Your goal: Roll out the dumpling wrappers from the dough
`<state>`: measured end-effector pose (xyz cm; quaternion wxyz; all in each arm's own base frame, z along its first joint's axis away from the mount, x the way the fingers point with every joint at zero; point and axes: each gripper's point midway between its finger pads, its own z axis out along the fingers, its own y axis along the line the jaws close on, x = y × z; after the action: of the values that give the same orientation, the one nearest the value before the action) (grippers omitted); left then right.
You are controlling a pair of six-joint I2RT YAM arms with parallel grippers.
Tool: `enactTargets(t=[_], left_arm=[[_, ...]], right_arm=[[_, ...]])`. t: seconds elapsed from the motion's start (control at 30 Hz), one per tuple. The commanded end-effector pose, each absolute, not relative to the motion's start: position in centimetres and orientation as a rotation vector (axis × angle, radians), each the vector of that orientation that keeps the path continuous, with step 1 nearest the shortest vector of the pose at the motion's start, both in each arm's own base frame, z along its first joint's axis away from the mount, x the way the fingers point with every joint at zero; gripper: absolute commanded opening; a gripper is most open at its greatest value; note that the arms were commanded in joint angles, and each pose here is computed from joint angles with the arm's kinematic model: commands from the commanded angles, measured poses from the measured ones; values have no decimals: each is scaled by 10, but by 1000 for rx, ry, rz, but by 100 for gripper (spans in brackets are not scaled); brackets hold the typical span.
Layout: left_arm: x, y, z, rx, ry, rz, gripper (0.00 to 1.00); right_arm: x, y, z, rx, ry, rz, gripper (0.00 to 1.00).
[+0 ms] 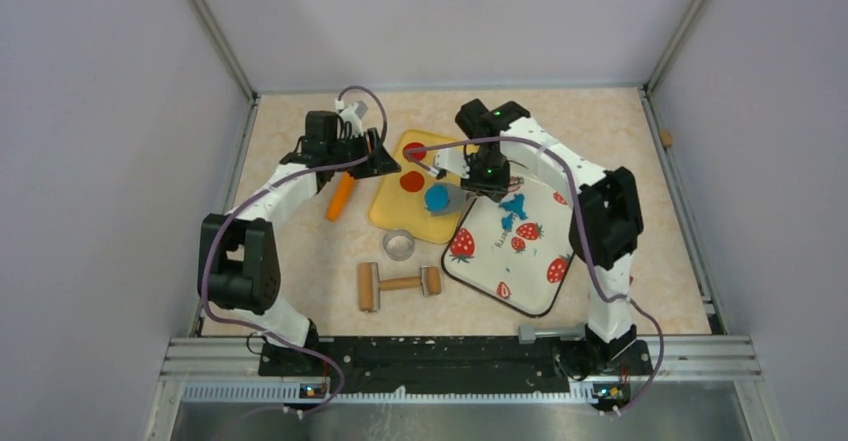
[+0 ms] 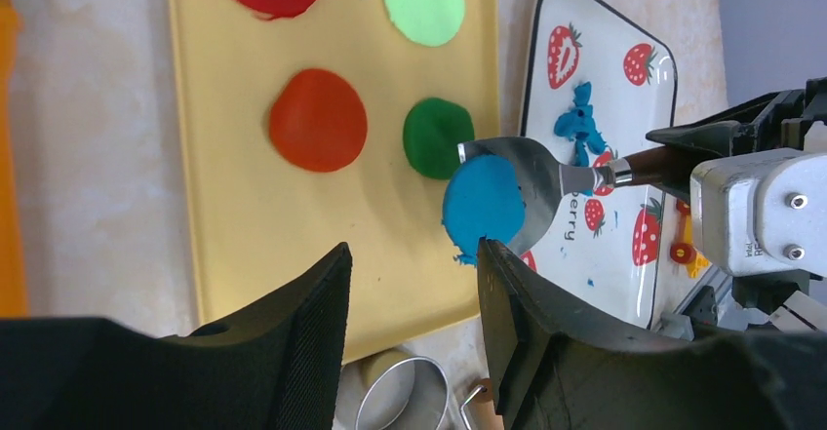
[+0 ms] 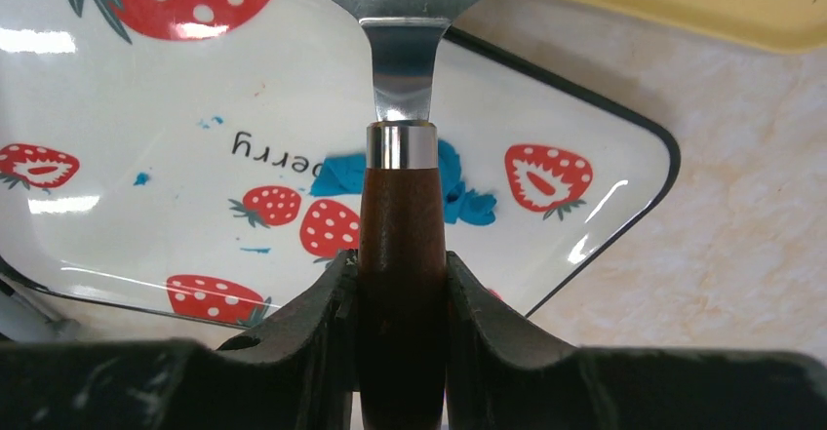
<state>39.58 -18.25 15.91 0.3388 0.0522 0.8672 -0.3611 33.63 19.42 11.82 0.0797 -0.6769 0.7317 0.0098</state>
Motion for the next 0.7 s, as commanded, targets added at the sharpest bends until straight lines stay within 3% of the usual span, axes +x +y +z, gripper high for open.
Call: enactTargets(t=[0.0, 0.13, 0.37, 0.67], left_arm=[[391, -171, 173, 58, 2198, -949, 53], [387, -168, 163, -15, 2194, -992, 55], [385, -188, 144, -163, 2173, -1249, 67], [395, -220, 147, -227, 2130, -1614, 61]], right_arm=[[338, 209, 133, -2105, 2189, -16, 0], [338, 212, 132, -2178, 2217, -63, 0], [319, 213, 123, -2315, 2191, -175, 0], [317, 221, 118, -2277, 2234, -203, 0]])
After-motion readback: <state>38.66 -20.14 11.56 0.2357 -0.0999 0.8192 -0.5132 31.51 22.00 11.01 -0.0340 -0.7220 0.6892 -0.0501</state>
